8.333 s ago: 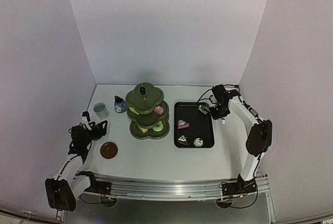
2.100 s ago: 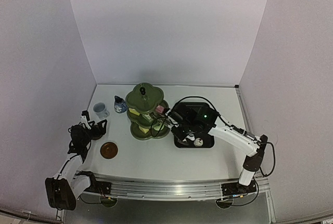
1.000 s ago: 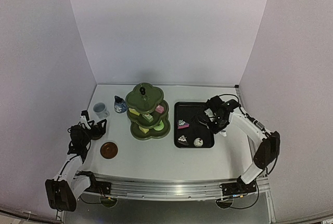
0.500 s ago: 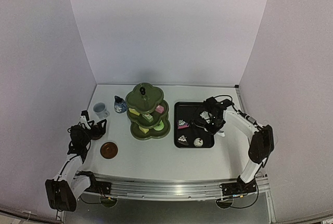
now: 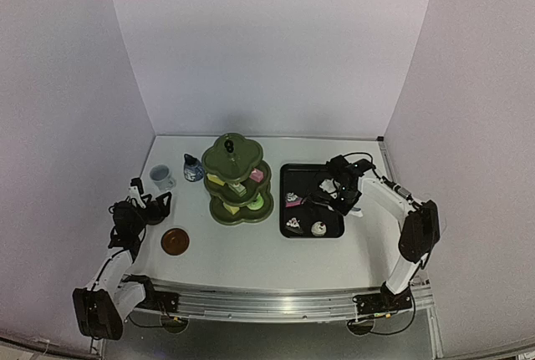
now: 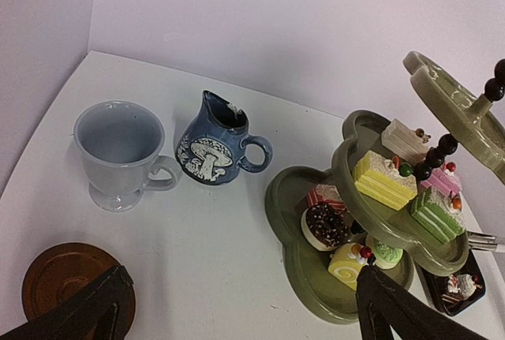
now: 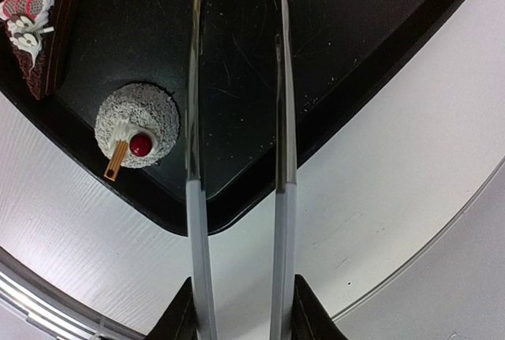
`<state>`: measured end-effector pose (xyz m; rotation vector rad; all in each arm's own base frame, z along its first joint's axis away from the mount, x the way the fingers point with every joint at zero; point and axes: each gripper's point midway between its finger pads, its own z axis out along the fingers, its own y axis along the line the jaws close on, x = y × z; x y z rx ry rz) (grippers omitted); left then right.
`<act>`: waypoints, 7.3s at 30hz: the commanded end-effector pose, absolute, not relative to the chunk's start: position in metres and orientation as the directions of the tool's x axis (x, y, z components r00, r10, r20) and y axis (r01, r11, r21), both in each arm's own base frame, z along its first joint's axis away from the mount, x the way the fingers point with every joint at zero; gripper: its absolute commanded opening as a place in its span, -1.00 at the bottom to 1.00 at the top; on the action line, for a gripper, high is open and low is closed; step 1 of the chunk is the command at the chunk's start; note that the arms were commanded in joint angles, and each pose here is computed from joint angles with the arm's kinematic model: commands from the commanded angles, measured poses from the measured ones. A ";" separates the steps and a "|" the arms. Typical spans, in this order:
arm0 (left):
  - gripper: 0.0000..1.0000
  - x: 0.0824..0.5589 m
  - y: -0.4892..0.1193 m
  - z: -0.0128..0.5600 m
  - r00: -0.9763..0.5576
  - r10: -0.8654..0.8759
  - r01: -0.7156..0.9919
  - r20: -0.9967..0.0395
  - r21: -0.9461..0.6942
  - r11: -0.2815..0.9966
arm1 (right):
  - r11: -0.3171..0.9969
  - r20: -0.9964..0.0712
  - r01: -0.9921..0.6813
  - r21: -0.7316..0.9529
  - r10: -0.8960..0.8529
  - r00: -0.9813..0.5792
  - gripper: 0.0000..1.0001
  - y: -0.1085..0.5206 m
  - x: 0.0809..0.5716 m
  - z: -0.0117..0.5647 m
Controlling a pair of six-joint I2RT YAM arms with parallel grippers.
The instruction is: Serve the afternoon tea
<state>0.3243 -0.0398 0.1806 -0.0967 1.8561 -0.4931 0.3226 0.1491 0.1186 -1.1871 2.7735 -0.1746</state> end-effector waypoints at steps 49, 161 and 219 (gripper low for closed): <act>0.99 0.327 -0.037 0.190 -0.319 -0.287 0.183 -0.903 -0.356 0.917 | 0.426 -0.074 -0.883 -0.198 -0.905 -0.419 -0.41 0.206 0.305 0.131; 0.99 0.310 -0.093 0.216 -0.285 -0.133 0.496 -0.949 -0.265 0.827 | 0.867 -0.856 -0.495 0.058 -0.212 -0.472 -0.45 0.287 0.309 0.427; 0.99 0.311 -0.091 0.213 -0.290 -0.128 0.483 -0.948 -0.261 0.836 | 0.772 -0.131 -0.635 -0.035 -0.633 -0.763 -0.38 0.236 0.192 0.156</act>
